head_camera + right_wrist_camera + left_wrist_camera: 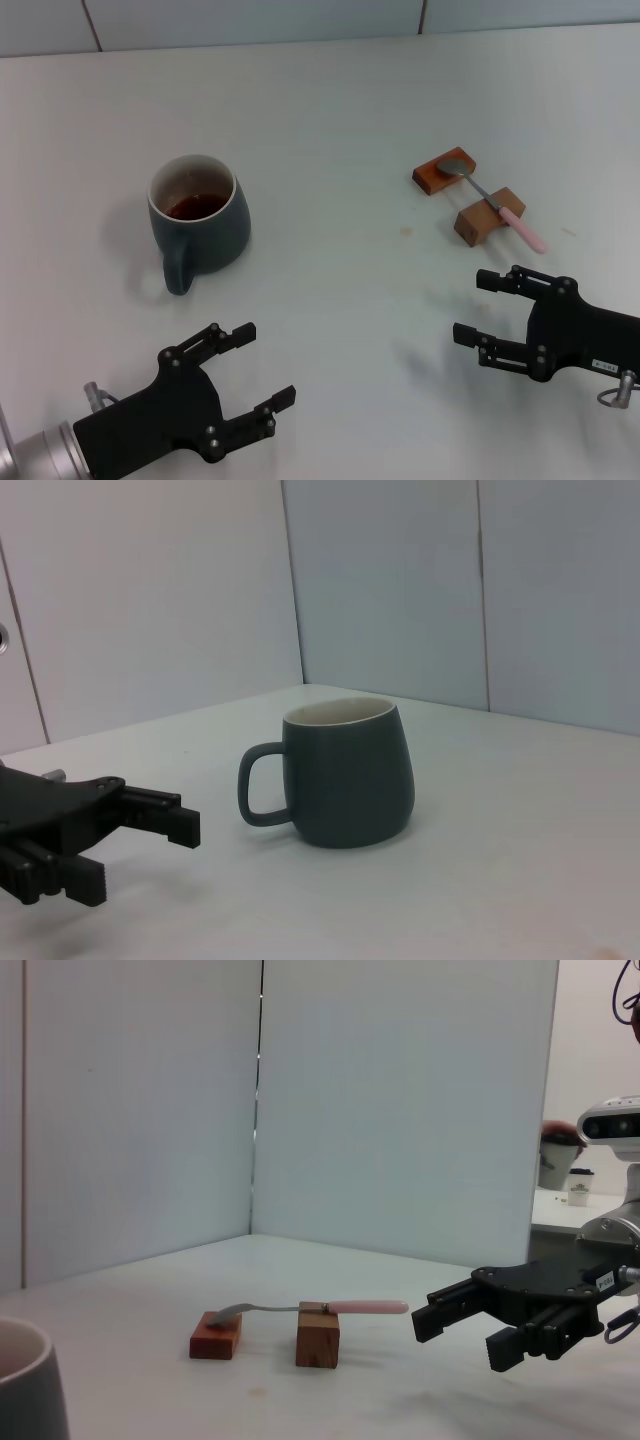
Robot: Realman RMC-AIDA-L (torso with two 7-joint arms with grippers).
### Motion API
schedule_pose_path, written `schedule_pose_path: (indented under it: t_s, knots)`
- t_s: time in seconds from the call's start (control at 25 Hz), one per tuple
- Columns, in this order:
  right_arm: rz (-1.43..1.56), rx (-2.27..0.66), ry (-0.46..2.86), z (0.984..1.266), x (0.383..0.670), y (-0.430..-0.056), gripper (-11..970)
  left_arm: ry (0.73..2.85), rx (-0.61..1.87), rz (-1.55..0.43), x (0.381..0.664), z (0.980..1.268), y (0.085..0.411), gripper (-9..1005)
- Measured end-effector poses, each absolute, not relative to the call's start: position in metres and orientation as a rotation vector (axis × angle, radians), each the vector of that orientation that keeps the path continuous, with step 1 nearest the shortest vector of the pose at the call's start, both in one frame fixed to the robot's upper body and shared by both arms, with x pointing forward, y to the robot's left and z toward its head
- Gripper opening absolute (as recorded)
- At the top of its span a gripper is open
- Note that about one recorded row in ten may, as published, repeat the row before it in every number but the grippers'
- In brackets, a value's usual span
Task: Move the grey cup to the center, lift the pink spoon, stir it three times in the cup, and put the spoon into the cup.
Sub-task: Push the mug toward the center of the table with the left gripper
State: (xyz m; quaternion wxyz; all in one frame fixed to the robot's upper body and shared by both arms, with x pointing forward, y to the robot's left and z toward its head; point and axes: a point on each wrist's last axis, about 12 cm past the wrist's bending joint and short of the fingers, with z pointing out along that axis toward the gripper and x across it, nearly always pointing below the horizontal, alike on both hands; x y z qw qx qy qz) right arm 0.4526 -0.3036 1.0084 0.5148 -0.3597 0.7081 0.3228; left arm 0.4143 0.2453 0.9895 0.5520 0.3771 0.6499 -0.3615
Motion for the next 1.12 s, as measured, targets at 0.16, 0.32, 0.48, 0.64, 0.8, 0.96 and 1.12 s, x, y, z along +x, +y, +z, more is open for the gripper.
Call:
schedule_pose_path:
  t_s: [0.16,0.32,0.48,0.64,0.8,0.96,1.12]
  knots:
    - [0.776,-0.863,1.703,1.0081,0.452,-0.3039,752,1.54,0.892,-0.854,0.4141,0.9891,0.2455,787]
    - [0.776,-0.862,1.703,1.0081,0.4518,-0.3039,752,1.54,0.892,-0.853,0.4141,0.9891,0.2456,774]
    - [0.775,-0.859,1.703,1.0081,0.4519,-0.3038,752,1.541,0.892,-0.852,0.4142,0.989,0.2456,761]
    - [0.774,-0.857,1.701,1.0084,0.4525,-0.3034,753,1.544,0.892,-0.85,0.4143,0.9887,0.2457,748]
    - [0.775,-0.855,1.699,1.0084,0.4529,-0.3025,753,1.544,0.898,-0.851,0.4144,0.9889,0.2468,735]
    - [0.776,-0.854,1.699,1.0083,0.4527,-0.3022,753,1.55,0.895,-0.847,0.4142,0.9888,0.2494,696]
    - [0.776,-0.853,1.699,1.0082,0.4525,-0.3023,752,1.549,0.896,-0.846,0.4134,0.9887,0.2497,629]
